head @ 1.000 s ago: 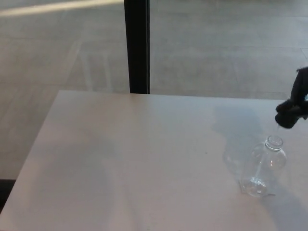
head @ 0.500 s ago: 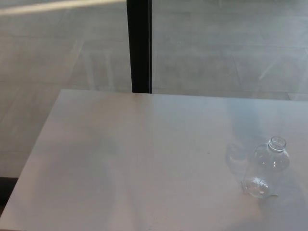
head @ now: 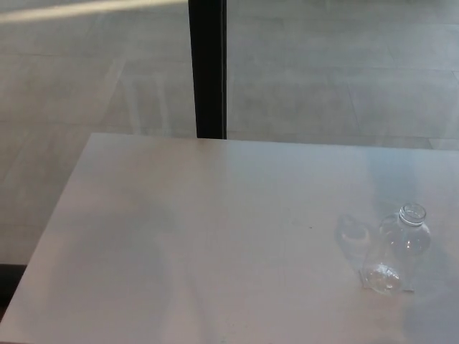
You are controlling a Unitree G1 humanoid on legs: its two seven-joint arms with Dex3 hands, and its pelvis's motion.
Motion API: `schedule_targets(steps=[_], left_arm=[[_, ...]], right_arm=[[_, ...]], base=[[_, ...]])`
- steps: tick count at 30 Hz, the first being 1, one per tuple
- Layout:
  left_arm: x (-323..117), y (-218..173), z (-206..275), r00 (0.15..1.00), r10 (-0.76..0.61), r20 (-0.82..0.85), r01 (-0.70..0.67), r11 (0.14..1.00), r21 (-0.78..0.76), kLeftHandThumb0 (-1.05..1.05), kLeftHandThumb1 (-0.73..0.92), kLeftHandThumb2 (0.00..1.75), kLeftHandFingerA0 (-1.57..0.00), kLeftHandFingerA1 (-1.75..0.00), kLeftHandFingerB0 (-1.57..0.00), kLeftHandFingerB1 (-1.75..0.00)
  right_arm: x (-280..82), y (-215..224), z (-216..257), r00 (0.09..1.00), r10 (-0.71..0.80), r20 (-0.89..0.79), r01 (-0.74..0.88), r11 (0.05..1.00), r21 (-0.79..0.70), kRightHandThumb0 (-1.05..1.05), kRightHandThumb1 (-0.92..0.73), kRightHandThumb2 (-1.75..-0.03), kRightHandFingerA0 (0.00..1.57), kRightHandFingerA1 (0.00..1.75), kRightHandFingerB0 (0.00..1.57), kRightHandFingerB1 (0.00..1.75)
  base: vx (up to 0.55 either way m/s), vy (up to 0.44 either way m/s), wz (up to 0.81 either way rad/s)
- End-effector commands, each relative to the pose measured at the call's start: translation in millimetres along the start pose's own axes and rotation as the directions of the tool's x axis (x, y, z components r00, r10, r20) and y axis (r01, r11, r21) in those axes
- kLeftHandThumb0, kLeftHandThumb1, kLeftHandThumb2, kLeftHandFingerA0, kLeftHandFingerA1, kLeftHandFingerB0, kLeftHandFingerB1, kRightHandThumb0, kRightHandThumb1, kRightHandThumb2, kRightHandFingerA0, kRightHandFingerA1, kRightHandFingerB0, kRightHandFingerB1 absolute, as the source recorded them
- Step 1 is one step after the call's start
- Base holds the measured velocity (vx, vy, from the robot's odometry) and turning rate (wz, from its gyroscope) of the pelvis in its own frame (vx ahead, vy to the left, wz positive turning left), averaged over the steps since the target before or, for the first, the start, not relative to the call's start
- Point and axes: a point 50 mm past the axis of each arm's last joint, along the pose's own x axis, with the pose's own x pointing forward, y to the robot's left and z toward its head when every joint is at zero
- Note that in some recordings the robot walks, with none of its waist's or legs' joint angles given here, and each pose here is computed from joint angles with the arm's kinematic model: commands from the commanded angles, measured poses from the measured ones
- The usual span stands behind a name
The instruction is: The robot uses its right hand to grab and lift the lid of the spray bottle kept in the middle of the desk and places the lid on the right side of the bottle
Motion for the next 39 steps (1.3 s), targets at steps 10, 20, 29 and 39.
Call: schedule_targets(steps=[10,20,29,39], left_arm=[[-2,5,3,1.0,0.021,0.015,-0.021,1.0,-0.006,-0.91,0.92,0.71,-0.55,-0.5,-0.37,-0.38],[0,5,3,1.0,0.014,0.013,-0.014,1.0,-0.006,-0.9,0.75,1.15,-0.48,-0.58,-0.32,-0.51],[-1,2,1,1.0,0.015,0.008,-0.015,1.0,0.008,-0.93,0.79,1.17,-0.49,-0.58,-0.33,-0.5],[-2,2,-6,1.0,0.023,-0.007,-0.023,1.0,-0.011,-0.92,0.92,0.72,-0.56,-0.5,-0.38,-0.38]], right_arm=[[-27,128,-65,0.965,0.129,-0.23,-0.099,0.985,0.139,-0.36,-0.53,-1.1,0.96,1.62,0.92,1.17],[-33,160,-85,0.905,0.269,-0.329,-0.208,0.956,0.209,-0.5,-0.7,-0.61,0.94,1.22,0.63,0.53],[-32,166,-89,0.889,0.296,-0.349,-0.244,0.952,0.187,-0.53,-0.68,-0.6,0.88,1.05,0.5,0.42],[-34,147,-88,0.866,0.317,-0.386,-0.32,0.946,0.057,-0.94,-0.58,-0.97,0.0,0.19,0.07,0.17]], base=[[0.0,0.0,0.0],[0.0,0.0,0.0],[0.0,0.0,0.0],[0.0,0.0,0.0]])
